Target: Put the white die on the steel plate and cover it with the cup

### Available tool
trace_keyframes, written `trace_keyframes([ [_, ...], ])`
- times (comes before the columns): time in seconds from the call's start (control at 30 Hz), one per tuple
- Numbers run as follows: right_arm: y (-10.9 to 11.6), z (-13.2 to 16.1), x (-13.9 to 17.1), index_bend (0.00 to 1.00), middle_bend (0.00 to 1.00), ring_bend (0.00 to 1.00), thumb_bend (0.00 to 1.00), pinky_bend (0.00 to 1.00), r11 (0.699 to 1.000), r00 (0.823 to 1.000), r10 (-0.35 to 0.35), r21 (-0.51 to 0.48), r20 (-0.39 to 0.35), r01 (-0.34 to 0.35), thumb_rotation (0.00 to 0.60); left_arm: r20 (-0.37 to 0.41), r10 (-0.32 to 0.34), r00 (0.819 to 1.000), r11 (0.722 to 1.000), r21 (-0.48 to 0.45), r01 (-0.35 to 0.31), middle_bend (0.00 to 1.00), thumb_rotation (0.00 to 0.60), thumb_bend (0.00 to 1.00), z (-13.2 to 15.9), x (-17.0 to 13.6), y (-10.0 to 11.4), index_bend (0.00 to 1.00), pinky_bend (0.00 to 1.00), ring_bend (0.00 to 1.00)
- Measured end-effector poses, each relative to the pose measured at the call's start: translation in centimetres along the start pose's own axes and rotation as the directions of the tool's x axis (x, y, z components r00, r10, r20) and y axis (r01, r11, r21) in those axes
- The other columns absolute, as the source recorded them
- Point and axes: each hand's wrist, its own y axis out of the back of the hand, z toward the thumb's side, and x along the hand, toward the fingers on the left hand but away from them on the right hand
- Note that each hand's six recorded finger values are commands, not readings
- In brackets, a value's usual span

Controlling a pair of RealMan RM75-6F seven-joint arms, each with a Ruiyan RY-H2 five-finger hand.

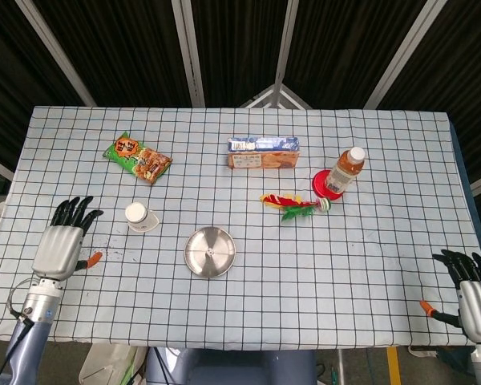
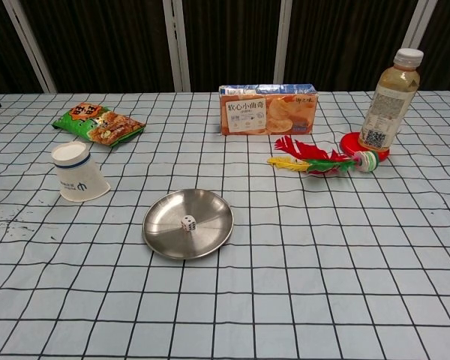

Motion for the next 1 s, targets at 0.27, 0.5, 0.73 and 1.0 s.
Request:
trace_keyframes([
  [0.27,-0.4,-0.3,-0.2,0.22,0.19,0.13,0.10,0.00,1.000,1.000,0.016,0.004,0.010,-0.016,0.600,-0.001,-0.041,0.999,0.999,0.018,0.041,0.02,0.600,0.27,0.6,4.8,-0.2,0.18,0.01,0.00],
  [0.5,-0.3,-0.6,-0.2,0.22,0.19,0.13,0.10,0.00,1.000,1.000,0.015,0.002,0.019,-0.015,0.600,-0.038,-0.094,0.995,0.994,0.044,0.096,0.03,0.600,0.27,1.2,7.5,-1.6,0.21,0.01,0.00],
  [0.73,-0.5,-0.8,-0.2,0.22,0.19,0.13,0.10,0.00,1.000,0.999,0.024,0.003,0.022,-0.024,0.600,-0.058,-0.147,0.987,0.987,0.057,0.150,0.06,0.600,0.27,2.1,8.9,-3.1,0.22,0.01,0.00],
  [1.0,-0.4,-0.8,-0.2,0.22,0.19,0.13,0.10,0.00,1.000,0.999,0.025,-0.007,0.025,-0.025,0.600,-0.042,-0.159,0.986,0.984,0.080,0.162,0.11,0.600,0.31,3.7,9.8,-3.9,0.23,0.03,0.01],
])
